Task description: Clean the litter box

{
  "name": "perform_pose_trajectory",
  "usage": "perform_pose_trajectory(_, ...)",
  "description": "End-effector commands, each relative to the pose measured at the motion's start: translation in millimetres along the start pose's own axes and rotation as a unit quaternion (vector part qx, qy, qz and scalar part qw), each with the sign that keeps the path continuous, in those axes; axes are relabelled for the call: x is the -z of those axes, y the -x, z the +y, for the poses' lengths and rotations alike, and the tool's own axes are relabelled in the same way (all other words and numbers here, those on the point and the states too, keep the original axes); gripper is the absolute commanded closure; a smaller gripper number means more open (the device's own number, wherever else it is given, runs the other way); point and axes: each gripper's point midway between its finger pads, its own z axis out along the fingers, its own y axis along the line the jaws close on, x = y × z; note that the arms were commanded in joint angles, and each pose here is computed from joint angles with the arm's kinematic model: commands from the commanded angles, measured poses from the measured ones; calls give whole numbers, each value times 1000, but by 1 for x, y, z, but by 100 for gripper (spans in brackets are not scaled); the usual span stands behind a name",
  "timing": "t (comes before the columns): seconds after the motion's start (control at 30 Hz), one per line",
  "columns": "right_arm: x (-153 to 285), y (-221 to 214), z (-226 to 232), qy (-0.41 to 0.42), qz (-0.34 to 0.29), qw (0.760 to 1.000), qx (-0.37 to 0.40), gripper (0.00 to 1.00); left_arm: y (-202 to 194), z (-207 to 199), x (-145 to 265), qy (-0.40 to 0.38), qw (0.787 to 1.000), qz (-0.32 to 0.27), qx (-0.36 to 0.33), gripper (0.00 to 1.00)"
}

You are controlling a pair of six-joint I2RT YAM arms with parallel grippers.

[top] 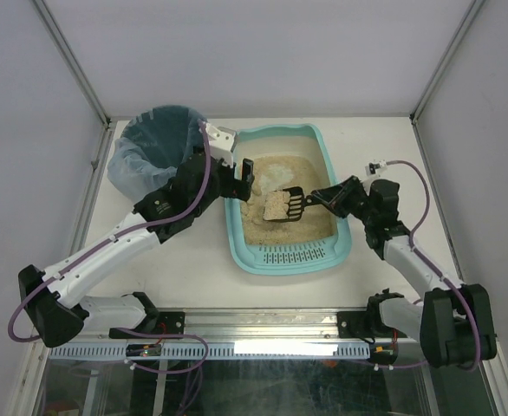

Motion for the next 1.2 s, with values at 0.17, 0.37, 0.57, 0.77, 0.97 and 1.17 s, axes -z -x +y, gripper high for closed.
perform_pose_trajectory(0.17, 37, 15, 46, 157, -46, 985, -47, 100, 110, -15, 1, -16, 987, -158, -13, 9)
perform_pose_trajectory(0.37, 49, 30, 26, 155, -83, 979, -99, 100, 106, -8, -11, 11, 985, -171, -18, 8)
perform_pose_trajectory(0.57, 57, 45, 20, 153, -105, 976, -117, 100, 86, 6, -8, 25, 984, -173, -22, 7)
perform_pose_trajectory(0.77, 51, 39, 39, 181, -79, 975, -97, 100, 91, 23, 3, 60, 980, -190, -21, 7)
perform_pose_trajectory(0.97, 41, 14, 59, 202, -24, 976, -71, 100, 91, 38, 6, 93, 977, -193, -10, 7)
perform_pose_trajectory(1.17, 38, 19, 51, 184, -41, 978, -84, 100, 91, 38, 7, 88, 977, -194, -7, 7)
